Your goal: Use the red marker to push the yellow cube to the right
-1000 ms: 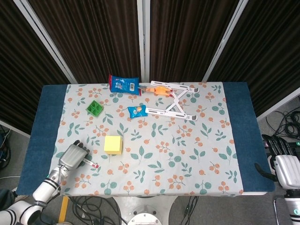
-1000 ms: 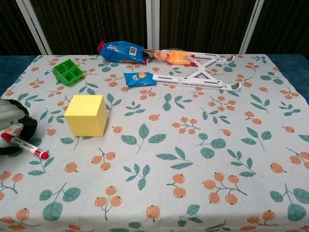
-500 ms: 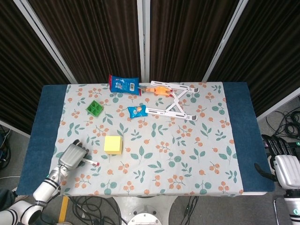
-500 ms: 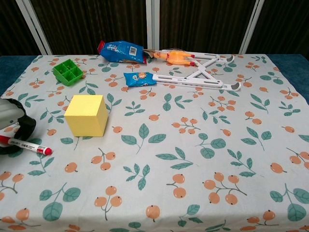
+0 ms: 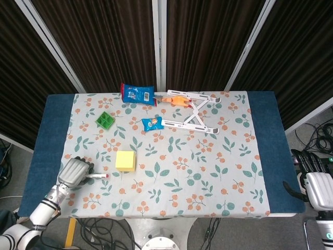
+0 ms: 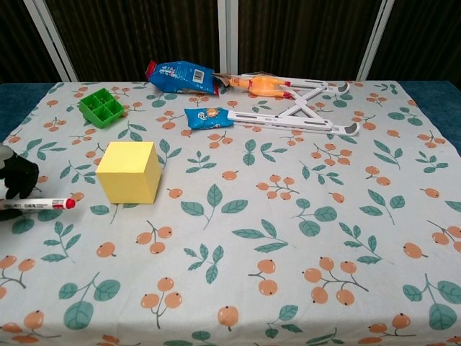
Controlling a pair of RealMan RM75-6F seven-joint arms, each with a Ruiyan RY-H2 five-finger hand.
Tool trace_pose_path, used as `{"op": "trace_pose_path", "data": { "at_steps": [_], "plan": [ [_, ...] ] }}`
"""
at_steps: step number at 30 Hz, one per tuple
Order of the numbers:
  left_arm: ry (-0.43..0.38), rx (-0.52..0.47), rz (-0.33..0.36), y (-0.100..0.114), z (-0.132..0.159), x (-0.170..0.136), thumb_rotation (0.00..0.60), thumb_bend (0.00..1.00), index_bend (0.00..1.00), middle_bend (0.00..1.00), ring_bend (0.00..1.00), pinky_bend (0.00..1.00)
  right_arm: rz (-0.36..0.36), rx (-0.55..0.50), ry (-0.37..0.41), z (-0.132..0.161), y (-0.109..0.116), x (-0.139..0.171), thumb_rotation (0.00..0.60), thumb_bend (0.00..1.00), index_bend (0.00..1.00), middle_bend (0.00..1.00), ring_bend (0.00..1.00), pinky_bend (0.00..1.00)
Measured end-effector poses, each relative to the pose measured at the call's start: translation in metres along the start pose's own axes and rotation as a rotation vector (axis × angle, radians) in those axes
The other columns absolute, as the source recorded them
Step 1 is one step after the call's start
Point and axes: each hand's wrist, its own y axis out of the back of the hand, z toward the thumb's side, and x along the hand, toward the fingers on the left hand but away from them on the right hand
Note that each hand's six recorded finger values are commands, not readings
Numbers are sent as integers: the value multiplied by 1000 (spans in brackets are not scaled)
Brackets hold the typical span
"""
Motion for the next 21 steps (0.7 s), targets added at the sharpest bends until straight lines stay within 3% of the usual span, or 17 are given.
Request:
{"op": "trace_pose_path", "data": {
  "at_steps": [8, 21],
  "plan": [
    [46, -30, 29, 2, -25, 3, 600, 411, 706, 754, 528, 474, -5, 1, 1, 0, 2, 1, 600, 174, 5, 98, 0, 0],
    [5, 29, -9, 5, -9, 47, 600, 417, 706, 754, 529, 472, -8, 2, -9, -2, 3, 3, 600, 174, 5, 98, 0, 0]
  ]
}}
